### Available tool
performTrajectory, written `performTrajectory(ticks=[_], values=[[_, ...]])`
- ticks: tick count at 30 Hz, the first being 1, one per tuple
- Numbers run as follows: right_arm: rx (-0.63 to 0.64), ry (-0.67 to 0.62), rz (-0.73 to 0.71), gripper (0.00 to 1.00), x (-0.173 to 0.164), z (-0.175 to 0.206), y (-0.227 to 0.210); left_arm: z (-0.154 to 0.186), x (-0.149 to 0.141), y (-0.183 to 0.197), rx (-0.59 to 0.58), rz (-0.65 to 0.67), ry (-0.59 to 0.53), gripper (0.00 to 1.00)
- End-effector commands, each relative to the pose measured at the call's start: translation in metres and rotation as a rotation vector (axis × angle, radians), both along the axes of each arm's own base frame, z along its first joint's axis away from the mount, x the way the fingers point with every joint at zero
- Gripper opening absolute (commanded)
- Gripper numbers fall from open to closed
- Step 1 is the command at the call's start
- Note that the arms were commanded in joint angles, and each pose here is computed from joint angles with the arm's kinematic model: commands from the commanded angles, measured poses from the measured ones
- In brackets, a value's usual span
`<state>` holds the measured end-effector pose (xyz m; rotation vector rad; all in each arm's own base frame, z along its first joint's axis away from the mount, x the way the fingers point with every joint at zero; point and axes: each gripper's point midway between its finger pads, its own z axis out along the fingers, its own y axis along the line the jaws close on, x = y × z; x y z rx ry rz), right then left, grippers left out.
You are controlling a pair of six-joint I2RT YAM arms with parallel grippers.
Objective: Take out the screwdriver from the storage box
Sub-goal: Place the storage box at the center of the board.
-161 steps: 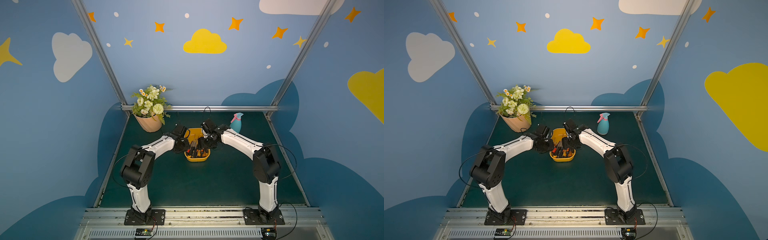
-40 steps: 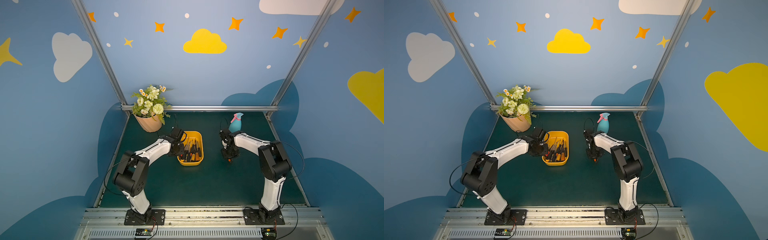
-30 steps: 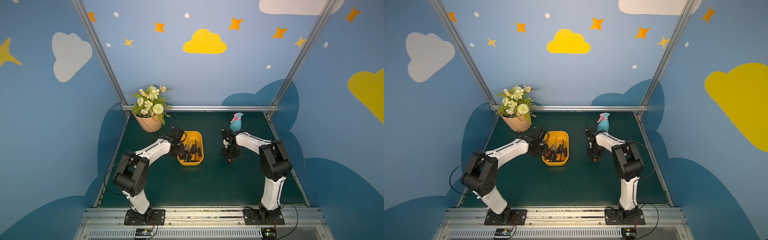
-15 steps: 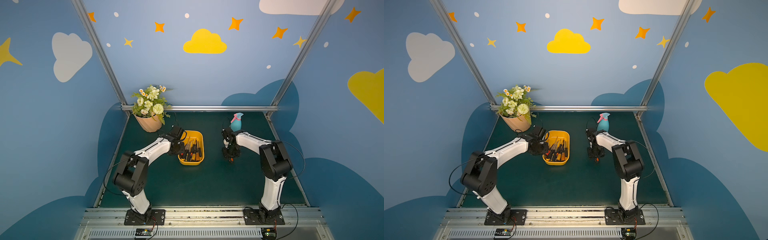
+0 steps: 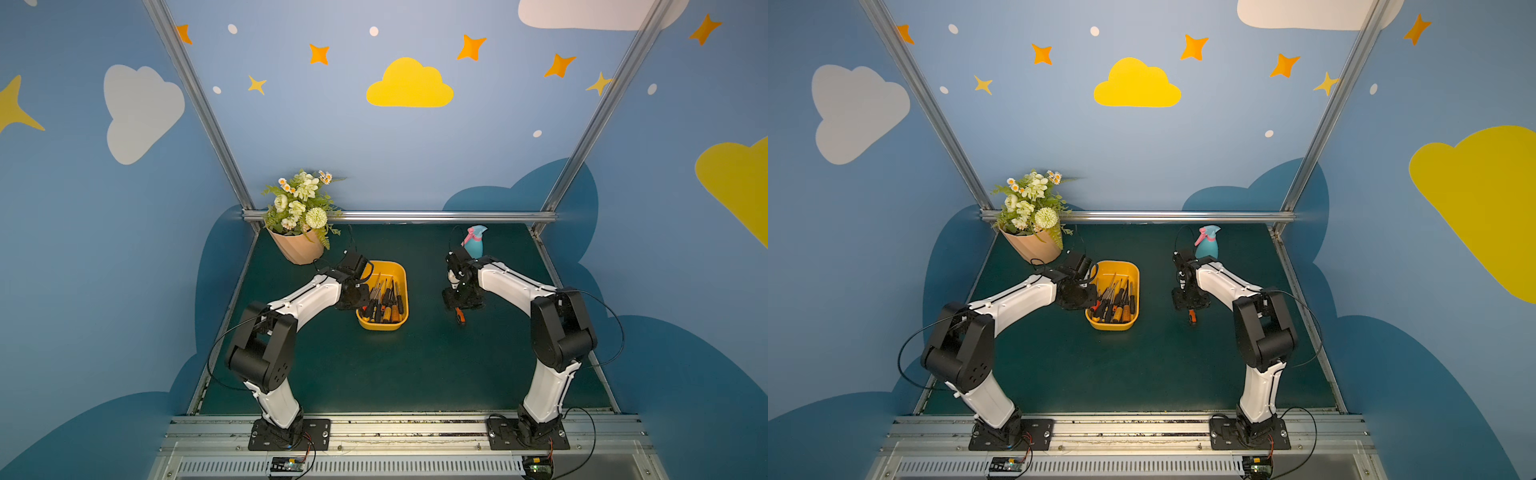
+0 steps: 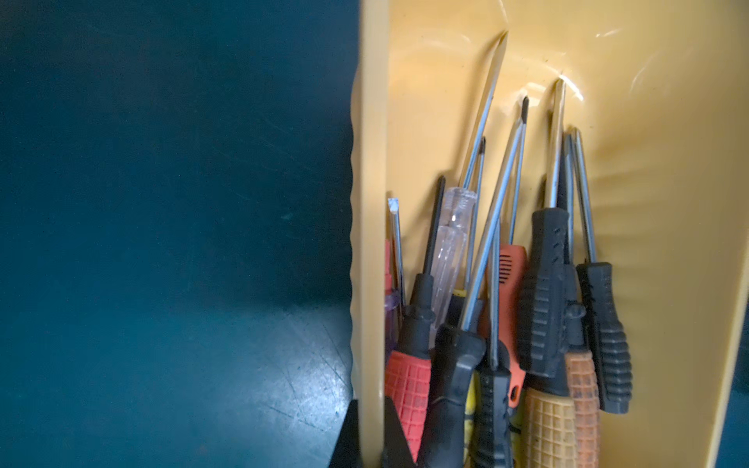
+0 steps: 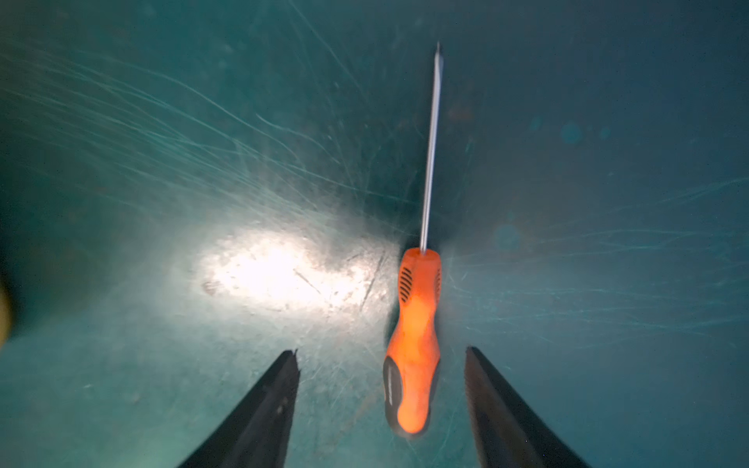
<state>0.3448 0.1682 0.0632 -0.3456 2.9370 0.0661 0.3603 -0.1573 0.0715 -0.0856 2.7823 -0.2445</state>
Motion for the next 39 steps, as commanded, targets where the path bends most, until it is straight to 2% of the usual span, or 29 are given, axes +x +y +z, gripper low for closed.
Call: performTrajectory(ticks=[1, 9, 14, 19, 27, 34, 37, 39], values=[[0.104, -0.114, 0.052, 0.68, 0.006, 0.056, 0.027, 0.013, 0.007, -0.015, -0.059, -0.048, -0.046, 0.02], [0.244, -0.156, 0.191, 0.66, -0.007, 0.106, 0.083, 0.019, 0.011, -0.028, -0.107, -0.077, -0.153, 0.02], [0.337, -0.119, 0.191, 0.63, -0.013, 0.103, 0.113, 0.020, 0.017, -0.031, -0.101, -0.074, -0.226, 0.02], [0.391, -0.075, 0.174, 0.60, -0.016, 0.094, 0.140, 0.020, 0.019, -0.034, -0.079, -0.061, -0.235, 0.02], [0.341, -0.023, 0.170, 0.58, -0.020, 0.082, 0.174, 0.015, 0.009, -0.035, -0.066, -0.040, -0.190, 0.02], [0.283, 0.044, 0.093, 0.55, -0.015, 0.054, 0.181, -0.001, -0.001, -0.034, -0.054, -0.029, -0.114, 0.03], [0.231, 0.059, 0.058, 0.52, -0.011, 0.041, 0.178, -0.005, -0.002, -0.036, -0.063, -0.026, -0.087, 0.07], [0.220, 0.064, 0.034, 0.50, -0.009, 0.034, 0.178, -0.005, -0.001, -0.038, -0.071, -0.028, -0.078, 0.15]])
